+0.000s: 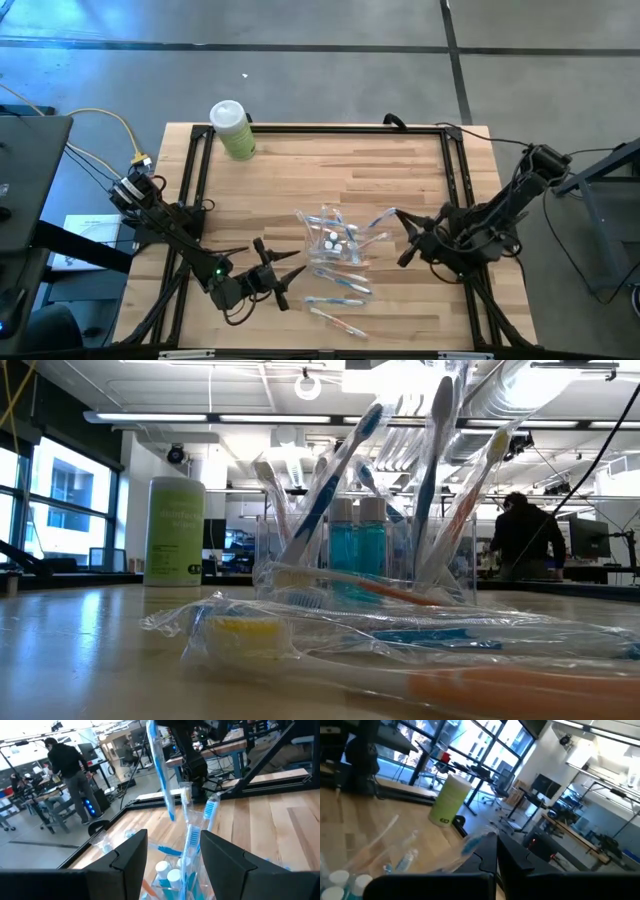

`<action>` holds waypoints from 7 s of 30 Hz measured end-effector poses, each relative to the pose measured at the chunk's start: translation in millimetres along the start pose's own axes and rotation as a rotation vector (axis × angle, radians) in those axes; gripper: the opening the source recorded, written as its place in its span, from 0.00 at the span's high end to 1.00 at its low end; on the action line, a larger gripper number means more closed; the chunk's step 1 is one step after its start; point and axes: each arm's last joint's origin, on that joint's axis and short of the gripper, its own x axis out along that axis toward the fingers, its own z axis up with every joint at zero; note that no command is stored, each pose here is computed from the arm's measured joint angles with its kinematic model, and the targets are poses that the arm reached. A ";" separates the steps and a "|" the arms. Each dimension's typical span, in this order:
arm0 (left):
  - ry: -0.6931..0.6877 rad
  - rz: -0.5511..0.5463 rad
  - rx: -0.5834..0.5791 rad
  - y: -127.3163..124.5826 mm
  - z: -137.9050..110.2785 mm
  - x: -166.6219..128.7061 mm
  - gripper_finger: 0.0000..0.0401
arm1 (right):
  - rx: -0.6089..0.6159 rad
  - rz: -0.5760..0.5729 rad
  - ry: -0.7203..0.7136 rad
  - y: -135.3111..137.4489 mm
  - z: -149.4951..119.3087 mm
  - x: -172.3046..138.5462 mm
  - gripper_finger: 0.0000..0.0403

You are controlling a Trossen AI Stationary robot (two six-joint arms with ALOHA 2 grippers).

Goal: Pick & Place toothbrushing station
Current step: Put the blue toothbrush into the transparent organizer, then put the orange toothbrush into the transparent organizer

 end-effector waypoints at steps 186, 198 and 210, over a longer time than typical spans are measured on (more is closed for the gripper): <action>0.017 -0.196 -0.243 -6.0 -3.5 0.1 0.56 | -0.174 0.755 0.518 120.3 -149.3 43.4 0.61; 0.017 -0.195 -0.243 -5.9 -3.5 0.1 0.56 | -0.113 0.807 0.602 119.0 -152.7 47.6 0.81; 0.017 -0.194 -0.243 -6.0 -3.6 0.1 0.56 | -0.175 0.762 0.541 120.4 -151.2 35.3 0.98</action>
